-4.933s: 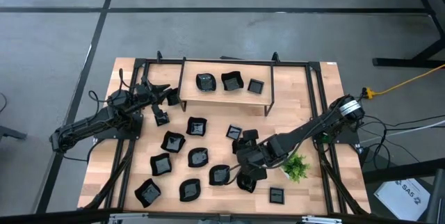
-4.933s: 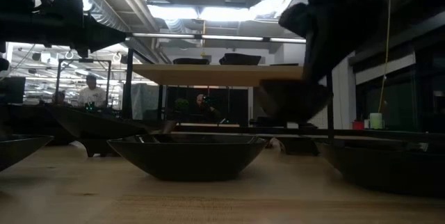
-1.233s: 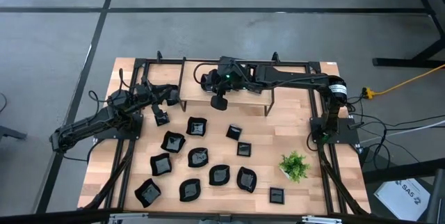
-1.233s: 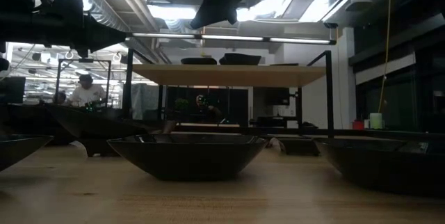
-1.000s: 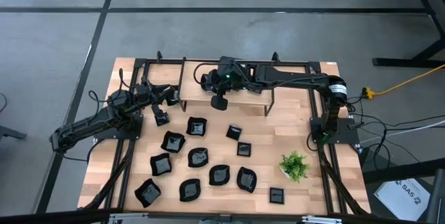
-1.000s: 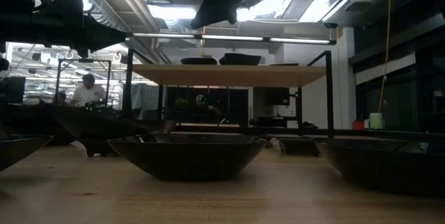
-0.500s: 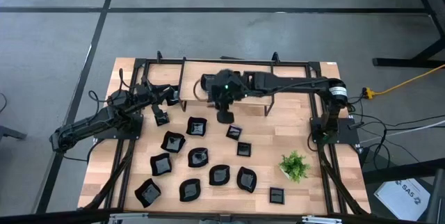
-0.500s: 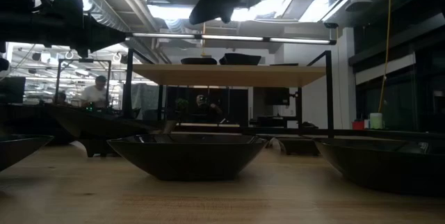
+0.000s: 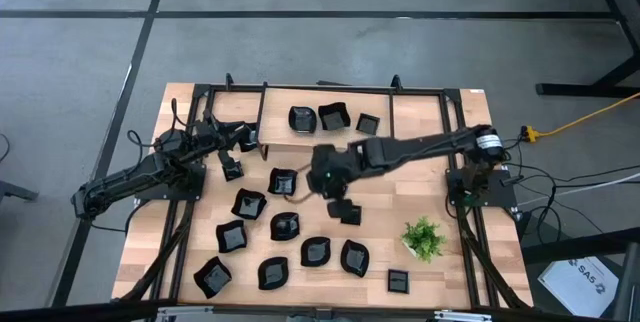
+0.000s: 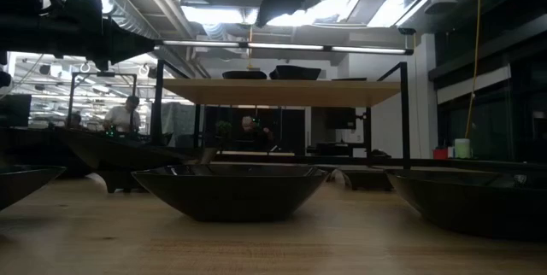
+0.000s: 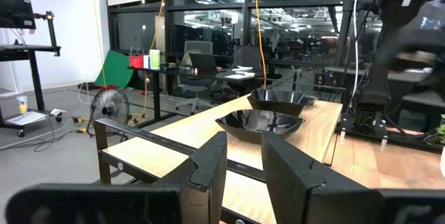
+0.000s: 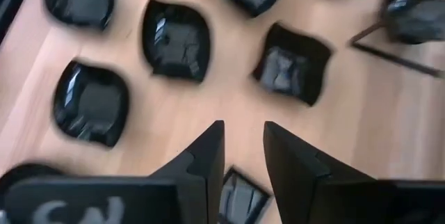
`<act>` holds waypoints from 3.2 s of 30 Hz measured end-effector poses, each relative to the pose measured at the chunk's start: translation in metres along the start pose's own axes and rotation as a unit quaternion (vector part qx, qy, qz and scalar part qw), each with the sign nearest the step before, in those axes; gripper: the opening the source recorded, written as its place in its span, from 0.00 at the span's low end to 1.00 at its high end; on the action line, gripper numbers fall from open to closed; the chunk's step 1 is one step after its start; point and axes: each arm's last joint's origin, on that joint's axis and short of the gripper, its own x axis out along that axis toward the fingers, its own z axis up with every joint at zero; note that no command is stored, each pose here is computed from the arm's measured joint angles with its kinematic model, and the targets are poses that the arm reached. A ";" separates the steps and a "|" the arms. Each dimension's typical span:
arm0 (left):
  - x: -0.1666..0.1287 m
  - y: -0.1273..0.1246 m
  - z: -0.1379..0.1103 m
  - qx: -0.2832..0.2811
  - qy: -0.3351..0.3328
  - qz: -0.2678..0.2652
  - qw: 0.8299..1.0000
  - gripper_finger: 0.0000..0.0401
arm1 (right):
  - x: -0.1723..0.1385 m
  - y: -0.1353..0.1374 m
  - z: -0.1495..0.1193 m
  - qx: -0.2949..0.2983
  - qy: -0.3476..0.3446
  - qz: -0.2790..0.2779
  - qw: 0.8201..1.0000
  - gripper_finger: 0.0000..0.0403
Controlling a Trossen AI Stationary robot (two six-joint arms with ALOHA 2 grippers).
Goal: Pick & Place Mini shaped plates
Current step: Stack the leaf-shaped plate on top of the leaf-shaped plate on the shelf
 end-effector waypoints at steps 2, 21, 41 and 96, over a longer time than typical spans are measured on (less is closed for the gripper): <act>0.000 0.000 0.000 -0.001 0.000 0.000 1.000 0.21 | 0.002 0.012 -0.003 -0.022 0.016 0.011 1.000 0.25; 0.000 0.000 0.000 0.000 0.000 0.000 1.000 0.21 | 0.035 0.093 -0.046 0.008 0.108 0.061 0.992 0.24; 0.000 0.000 0.000 0.000 0.000 0.000 1.000 0.21 | 0.034 0.171 -0.056 0.133 0.097 0.097 0.981 0.24; 0.000 0.000 0.000 0.000 0.000 0.000 1.000 0.21 | 0.070 0.221 -0.104 -0.332 0.114 0.087 0.932 0.24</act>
